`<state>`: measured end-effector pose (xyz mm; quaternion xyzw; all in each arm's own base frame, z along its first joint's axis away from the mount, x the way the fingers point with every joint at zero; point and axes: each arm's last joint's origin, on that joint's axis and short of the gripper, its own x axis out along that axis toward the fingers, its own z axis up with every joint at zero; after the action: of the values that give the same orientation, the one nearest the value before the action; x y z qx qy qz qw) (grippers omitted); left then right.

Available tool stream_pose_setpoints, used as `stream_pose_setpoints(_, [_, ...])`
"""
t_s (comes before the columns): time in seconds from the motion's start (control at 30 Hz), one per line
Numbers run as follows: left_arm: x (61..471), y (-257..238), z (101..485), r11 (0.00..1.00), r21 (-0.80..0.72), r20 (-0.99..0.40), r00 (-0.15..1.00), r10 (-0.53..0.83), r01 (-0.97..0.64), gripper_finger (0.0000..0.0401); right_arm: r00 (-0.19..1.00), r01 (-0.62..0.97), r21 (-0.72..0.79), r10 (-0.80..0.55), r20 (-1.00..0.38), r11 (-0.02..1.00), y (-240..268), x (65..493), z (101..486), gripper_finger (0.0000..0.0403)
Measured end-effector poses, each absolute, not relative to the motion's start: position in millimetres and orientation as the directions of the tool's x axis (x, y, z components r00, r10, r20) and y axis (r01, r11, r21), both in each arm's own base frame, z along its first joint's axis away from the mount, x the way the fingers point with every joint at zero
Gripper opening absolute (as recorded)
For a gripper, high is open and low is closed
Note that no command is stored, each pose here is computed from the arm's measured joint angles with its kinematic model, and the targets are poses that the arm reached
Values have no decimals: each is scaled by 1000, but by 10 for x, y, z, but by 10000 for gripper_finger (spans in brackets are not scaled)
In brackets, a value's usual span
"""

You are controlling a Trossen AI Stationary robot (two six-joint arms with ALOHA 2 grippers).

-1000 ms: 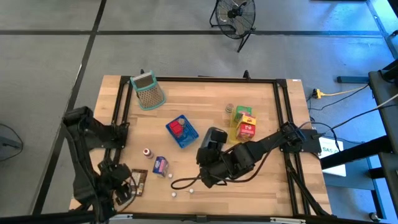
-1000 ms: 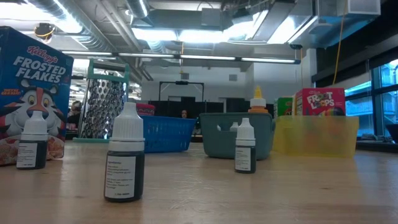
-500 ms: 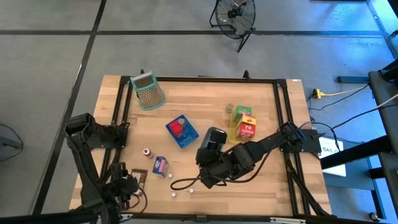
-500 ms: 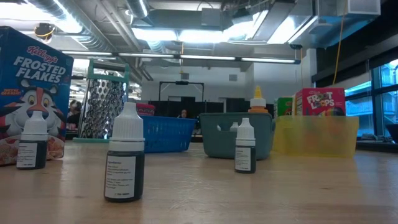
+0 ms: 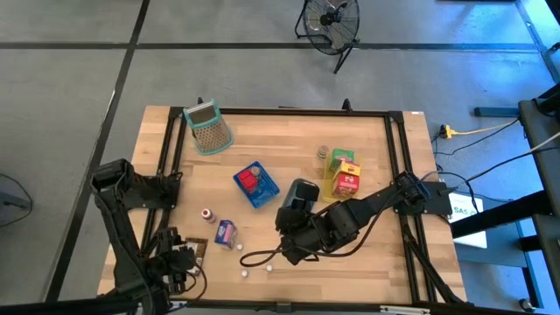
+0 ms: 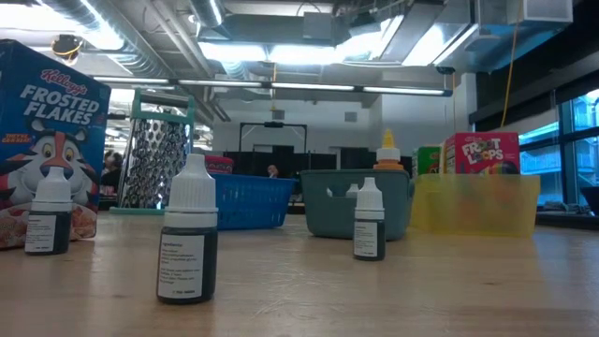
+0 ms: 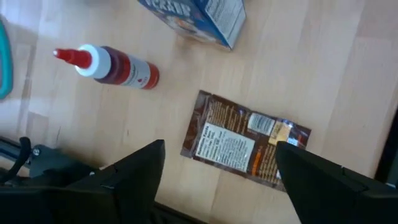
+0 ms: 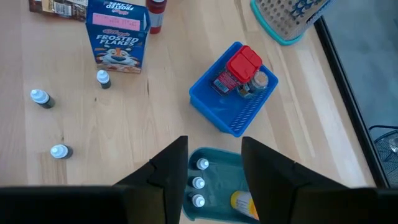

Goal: Pick & Place Kitchen Items
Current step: Put the orange seasoning pack into the blue bin

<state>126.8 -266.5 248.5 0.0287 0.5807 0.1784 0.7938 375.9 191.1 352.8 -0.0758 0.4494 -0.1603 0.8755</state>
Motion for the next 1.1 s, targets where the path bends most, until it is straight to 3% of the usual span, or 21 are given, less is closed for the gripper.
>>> stream_pose_setpoints(0.2, [1274,-2670,2486,923,225,-906,282,317,-312,341,544,213,-277,-349,-763,937,1911,3759,3528,153])
stream_pose_setpoints(0.47, [1295,-2713,2483,921,161,-898,335,286,-353,347,533,207,-286,-353,-769,936,1916,3763,3478,153])
stream_pose_setpoints(0.8, [1263,-2701,2369,836,104,-941,219,259,-538,347,521,215,-285,-356,-775,934,1923,3764,3432,153])
stream_pose_setpoints(0.97, [1226,-2691,2161,855,134,-966,125,225,-501,347,521,215,-284,-356,-775,934,1923,3764,3433,153])
stream_pose_setpoints(1.1, [1227,-2718,2093,882,107,-977,116,180,-459,347,522,213,-286,-356,-775,934,1924,3763,3433,153])
